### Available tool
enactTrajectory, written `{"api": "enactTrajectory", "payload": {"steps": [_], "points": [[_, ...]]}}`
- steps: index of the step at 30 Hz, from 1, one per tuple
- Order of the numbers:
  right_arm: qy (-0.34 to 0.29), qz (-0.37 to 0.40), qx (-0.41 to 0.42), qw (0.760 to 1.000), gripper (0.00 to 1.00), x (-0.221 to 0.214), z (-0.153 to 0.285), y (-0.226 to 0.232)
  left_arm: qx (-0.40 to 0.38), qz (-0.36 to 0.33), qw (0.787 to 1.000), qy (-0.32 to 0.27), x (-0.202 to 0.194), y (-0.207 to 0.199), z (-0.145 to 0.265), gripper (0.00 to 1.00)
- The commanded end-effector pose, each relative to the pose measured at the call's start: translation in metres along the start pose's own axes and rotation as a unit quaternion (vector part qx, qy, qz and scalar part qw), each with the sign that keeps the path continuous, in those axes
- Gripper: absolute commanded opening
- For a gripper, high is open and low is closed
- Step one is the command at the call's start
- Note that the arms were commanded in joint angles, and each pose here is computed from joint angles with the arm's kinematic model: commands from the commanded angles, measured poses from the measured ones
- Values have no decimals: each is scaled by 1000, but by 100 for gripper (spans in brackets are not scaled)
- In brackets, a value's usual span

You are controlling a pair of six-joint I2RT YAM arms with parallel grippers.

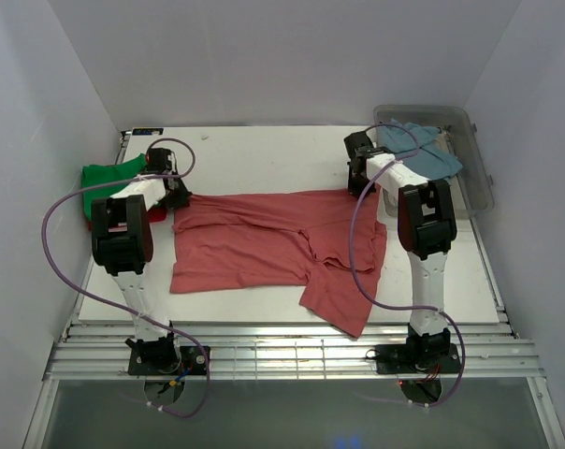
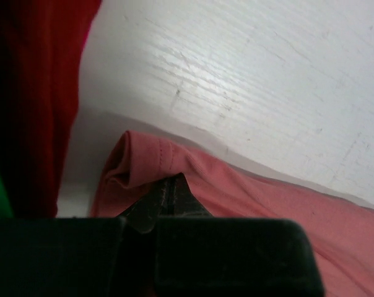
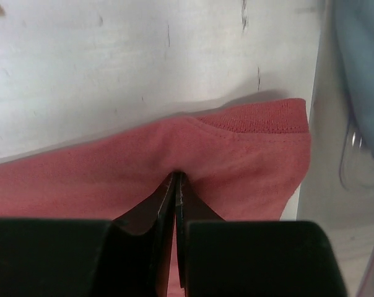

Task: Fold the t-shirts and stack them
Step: Fold the tshirt

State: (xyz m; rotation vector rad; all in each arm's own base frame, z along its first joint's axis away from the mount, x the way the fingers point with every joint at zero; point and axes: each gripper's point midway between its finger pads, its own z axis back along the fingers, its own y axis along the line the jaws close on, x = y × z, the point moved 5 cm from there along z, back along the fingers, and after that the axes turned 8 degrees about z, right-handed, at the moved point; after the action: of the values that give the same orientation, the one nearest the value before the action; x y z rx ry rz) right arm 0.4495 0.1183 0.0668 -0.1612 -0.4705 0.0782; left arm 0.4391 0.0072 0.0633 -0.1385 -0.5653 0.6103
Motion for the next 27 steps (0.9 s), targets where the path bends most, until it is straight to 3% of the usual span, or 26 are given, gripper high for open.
{"api": "enactTrajectory", "payload": {"steps": [1, 8, 16, 18, 19, 21, 22, 25, 27], "points": [[57, -5, -6, 998, 8, -16, -32, -15, 73, 13, 996, 41, -16, 39, -22, 0], [46, -19, 26, 998, 8, 19, -50, -9, 8, 1, 998, 55, 7, 4, -54, 0], [11, -16, 68, 997, 8, 46, -66, 3, -28, -33, 999, 10, 62, -39, -63, 0], [-5, -9, 76, 997, 8, 47, -55, 2, -44, -33, 998, -11, 75, -49, -47, 0], [-52, -10, 82, 995, 10, 66, -36, -1, -50, -36, 998, -21, 79, -53, -40, 0], [-67, 3, 80, 994, 20, 60, -25, -6, -62, -41, 997, -33, 82, -60, -28, 0], [-118, 0, 83, 989, 23, 80, 2, -11, -75, -43, 995, -54, 91, -66, -10, 0], [-162, 8, 91, 983, 28, 87, 40, -19, -97, -51, 991, -80, 94, -77, 12, 0], [-175, 13, 101, 979, 38, 88, 57, -17, -110, -58, 987, -98, 99, -85, 30, 0]]}}
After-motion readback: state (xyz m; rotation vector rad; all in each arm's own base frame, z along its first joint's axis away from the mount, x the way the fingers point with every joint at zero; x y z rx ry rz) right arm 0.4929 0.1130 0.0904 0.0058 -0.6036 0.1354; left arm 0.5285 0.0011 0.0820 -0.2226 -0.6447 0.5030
